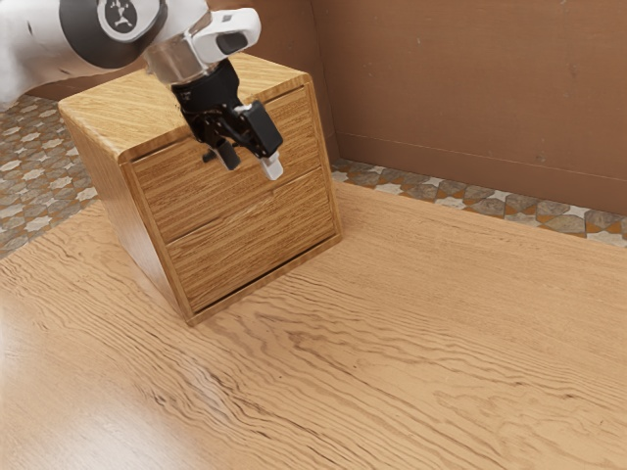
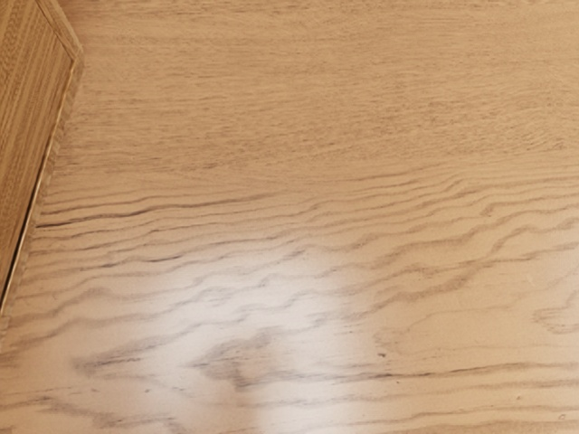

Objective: Pull the drawer handle with one arm to open the drawer

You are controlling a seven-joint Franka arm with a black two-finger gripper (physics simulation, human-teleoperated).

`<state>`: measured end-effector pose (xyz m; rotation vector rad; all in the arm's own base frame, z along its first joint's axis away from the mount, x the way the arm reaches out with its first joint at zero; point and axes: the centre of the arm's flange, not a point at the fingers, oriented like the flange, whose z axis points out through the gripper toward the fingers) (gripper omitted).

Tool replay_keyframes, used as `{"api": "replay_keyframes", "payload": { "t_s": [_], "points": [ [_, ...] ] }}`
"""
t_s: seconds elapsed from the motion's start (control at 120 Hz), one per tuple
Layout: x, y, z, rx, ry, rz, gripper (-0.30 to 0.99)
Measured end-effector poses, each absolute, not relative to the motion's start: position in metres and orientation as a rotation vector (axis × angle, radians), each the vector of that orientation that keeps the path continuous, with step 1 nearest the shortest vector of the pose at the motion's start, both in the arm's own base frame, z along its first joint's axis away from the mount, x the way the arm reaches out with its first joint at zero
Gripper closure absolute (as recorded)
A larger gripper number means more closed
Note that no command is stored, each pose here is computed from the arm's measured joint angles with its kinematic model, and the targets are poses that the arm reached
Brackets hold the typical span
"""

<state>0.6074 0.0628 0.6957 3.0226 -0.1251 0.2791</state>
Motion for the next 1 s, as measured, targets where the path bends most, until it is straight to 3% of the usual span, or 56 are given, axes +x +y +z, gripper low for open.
{"api": "replay_keyframes", "payload": {
  "t_s": [0.225,0.608,1.0],
  "points": [
    [0.646,0.060,0.675,3.027,-0.183,0.375,0.00],
    [0.647,0.102,0.694,3.106,-0.228,0.522,0.00],
    [0.649,0.081,0.690,3.245,-0.453,0.447,0.00]
  ]
}}
